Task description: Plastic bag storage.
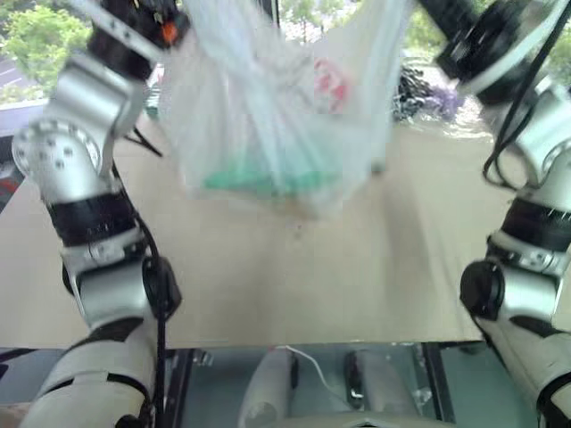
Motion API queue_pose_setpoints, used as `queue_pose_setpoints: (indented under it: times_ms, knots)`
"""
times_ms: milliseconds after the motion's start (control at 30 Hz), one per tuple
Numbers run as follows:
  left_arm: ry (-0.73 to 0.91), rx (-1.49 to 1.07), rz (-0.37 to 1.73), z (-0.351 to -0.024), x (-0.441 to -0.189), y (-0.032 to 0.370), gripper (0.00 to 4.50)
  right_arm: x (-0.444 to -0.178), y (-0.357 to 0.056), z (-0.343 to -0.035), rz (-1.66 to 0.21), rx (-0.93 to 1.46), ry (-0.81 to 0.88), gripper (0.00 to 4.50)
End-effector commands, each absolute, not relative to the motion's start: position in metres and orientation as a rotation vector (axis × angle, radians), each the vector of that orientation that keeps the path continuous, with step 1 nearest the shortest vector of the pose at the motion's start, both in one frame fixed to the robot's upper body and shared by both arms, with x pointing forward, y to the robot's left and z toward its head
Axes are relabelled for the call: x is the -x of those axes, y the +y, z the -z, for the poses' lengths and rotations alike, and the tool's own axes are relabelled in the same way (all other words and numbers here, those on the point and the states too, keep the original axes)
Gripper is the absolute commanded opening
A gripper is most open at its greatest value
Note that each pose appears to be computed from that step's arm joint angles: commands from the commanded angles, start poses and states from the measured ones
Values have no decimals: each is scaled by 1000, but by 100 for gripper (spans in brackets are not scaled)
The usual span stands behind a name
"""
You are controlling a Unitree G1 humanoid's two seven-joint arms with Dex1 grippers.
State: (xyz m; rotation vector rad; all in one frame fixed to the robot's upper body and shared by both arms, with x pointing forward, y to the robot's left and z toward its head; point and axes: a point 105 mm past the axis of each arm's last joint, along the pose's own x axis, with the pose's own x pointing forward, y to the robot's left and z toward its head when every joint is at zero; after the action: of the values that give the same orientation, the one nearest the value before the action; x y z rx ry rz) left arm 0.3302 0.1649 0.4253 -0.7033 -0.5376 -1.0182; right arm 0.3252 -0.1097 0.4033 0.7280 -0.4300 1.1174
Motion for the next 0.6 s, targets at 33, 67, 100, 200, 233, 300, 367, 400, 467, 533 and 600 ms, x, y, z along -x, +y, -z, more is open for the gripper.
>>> queue_pose_setpoints:
  times_ms: [33,67,100,200,233,300,367,400,467,533,600]
  knots:
    - [-576,617,924,-442,-355,168,0,-322,-147,-446,-1036,-725,-604,3]
    - [-563,608,908,-441,-363,165,0,-322,-152,-451,-1019,-702,-615,3]
    - [-533,596,898,-436,-372,160,0,-320,-158,-454,-1006,-677,-623,3]
    - [-374,586,895,-408,-395,137,0,-313,-177,-460,-948,-643,-642,3]
    - [-337,555,886,-397,-400,130,0,-309,-182,-460,-937,-653,-648,3]
    - [-309,517,886,-386,-403,122,0,-306,-187,-458,-923,-656,-643,3]
    - [-232,479,889,-361,-407,109,0,-307,-187,-436,-881,-621,-581,3]
    - [-199,467,889,-348,-408,103,0,-308,-186,-419,-854,-594,-534,3]
    - [-163,438,885,-330,-408,97,0,-307,-183,-393,-821,-572,-467,3]
    - [-143,420,886,-318,-406,94,0,-305,-176,-365,-786,-522,-394,3]
    - [-132,390,892,-308,-403,92,0,-302,-171,-341,-754,-481,-328,3]
